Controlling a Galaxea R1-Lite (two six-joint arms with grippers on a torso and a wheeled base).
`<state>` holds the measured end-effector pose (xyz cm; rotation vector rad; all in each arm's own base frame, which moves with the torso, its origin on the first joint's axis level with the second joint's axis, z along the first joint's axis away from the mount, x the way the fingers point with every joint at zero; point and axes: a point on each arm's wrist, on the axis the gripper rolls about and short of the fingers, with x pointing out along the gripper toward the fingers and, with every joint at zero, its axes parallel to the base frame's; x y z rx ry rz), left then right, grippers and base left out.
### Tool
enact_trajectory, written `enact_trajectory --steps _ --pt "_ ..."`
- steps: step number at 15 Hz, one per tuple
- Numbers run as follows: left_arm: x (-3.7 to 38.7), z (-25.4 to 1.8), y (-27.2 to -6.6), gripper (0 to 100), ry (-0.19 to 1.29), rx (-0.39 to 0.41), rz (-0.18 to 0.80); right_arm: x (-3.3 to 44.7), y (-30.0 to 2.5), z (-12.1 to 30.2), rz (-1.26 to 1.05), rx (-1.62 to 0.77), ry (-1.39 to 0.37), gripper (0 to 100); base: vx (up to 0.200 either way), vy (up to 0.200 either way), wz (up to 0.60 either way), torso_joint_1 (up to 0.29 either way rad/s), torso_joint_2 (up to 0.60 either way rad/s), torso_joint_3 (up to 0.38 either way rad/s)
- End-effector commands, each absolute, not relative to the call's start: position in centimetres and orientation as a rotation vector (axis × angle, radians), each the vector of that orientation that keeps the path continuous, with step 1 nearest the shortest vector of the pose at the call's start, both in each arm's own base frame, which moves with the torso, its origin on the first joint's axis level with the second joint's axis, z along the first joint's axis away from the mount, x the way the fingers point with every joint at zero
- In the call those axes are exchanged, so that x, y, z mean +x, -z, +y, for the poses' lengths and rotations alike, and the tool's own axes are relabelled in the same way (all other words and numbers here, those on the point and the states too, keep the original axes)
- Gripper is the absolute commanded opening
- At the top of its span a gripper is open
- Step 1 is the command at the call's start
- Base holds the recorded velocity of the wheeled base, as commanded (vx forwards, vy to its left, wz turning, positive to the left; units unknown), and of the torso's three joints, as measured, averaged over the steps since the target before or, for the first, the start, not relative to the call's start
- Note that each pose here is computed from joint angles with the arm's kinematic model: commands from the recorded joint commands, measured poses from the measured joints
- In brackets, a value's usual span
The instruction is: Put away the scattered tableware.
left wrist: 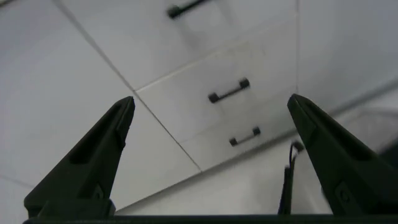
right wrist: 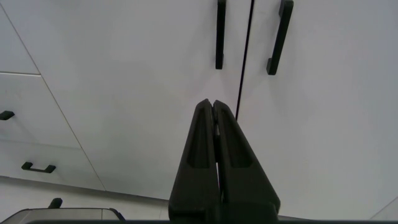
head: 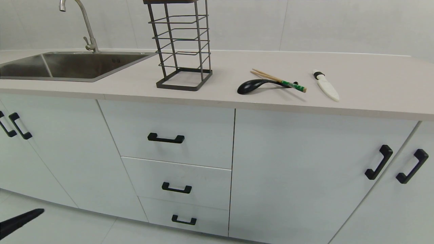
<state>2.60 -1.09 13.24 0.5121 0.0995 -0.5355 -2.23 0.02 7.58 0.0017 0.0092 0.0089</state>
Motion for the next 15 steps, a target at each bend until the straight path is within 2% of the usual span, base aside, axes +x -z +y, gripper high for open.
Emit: enact_trajectory --steps 1,4,6,11,13,15 --pt "5.7 -2.4 -12.8 100 0.818 0.684 0.200 -2.2 -7.6 0.0 0.011 0.002 -0.009 0 0.000 0.000 0.00 0.000 0.00 0.000" --pt "6.7 -3.1 -12.1 100 0.924 0.817 0.216 -2.2 -7.6 0.0 0.011 0.002 -0.009 0 0.000 0.000 0.00 0.000 0.00 0.000" --pt "7.4 -3.3 -11.8 100 0.931 0.846 0.261 -2.2 -7.6 0.0 0.011 0.002 -0.009 0 0.000 0.000 0.00 0.000 0.00 0.000" --pt "9.8 -4.0 -10.9 100 0.989 1.092 0.327 -2.2 -7.6 0.0 0.011 0.002 -0.011 0 0.000 0.000 0.00 0.000 0.00 0.000" --pt "11.5 -4.3 -11.2 100 0.946 1.193 0.368 -2.2 -7.6 0.0 0.011 0.002 -0.009 0 0.000 0.000 0.00 0.000 0.00 0.000" --pt "12.6 -4.6 -11.2 100 0.938 1.215 0.403 -2.2 -7.6 0.0 0.011 0.002 -0.009 0 0.000 0.000 0.00 0.000 0.00 0.000"
